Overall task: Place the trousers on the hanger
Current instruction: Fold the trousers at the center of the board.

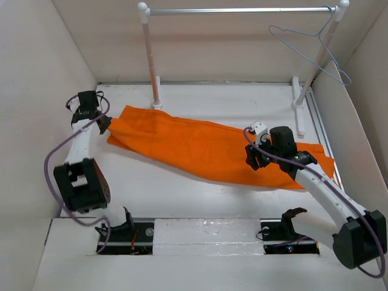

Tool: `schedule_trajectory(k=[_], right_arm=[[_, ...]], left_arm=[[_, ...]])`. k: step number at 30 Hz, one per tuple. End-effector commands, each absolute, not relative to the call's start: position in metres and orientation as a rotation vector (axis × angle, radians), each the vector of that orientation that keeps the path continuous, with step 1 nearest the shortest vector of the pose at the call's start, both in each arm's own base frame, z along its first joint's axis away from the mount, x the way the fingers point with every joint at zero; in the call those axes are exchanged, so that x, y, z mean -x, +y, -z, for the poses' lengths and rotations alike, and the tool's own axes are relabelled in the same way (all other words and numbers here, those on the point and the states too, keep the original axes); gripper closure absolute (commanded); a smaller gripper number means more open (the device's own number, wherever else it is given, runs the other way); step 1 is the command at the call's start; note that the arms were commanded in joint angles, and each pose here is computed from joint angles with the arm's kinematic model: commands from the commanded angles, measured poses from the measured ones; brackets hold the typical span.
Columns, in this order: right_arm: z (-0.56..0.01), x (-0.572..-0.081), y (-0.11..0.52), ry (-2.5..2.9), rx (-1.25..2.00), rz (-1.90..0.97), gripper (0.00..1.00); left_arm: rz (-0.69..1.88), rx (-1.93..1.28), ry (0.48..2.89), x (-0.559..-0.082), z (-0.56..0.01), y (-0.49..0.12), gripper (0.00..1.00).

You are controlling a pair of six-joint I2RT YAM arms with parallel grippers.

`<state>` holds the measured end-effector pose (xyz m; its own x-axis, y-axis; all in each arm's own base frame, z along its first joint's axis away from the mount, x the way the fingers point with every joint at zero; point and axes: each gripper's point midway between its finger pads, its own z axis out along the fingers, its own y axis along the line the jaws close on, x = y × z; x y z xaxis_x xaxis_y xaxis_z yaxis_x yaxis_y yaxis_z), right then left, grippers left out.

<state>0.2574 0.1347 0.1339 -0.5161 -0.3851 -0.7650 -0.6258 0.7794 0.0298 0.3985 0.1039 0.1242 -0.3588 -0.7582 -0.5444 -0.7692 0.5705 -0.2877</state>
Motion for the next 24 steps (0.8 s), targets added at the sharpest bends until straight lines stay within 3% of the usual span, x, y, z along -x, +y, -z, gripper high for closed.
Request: schedule_trajectory(k=[1,6,10,24], right_arm=[[-0.130,-0.280,0.121,2.188,0.698,-0.305,0.39],[-0.114,-0.297,0.117,2.212,0.691,-0.361,0.38],[-0.107,-0.307,0.112,2.211,0.673,-0.377,0.38],[-0.120,-0.325,0.098,2.202,0.588,-0.341,0.37]], left_arm=[[-0.044,1.097,1.956,-0.367,-0.228,0.096,1.00],[0.032,1.128,1.886,-0.321,-0.265,0.075,1.00],[0.056,1.138,1.889,-0.318,-0.273,0.071,1.00],[0.082,1.075,1.966,-0.473,-0.265,0.067,1.00]])
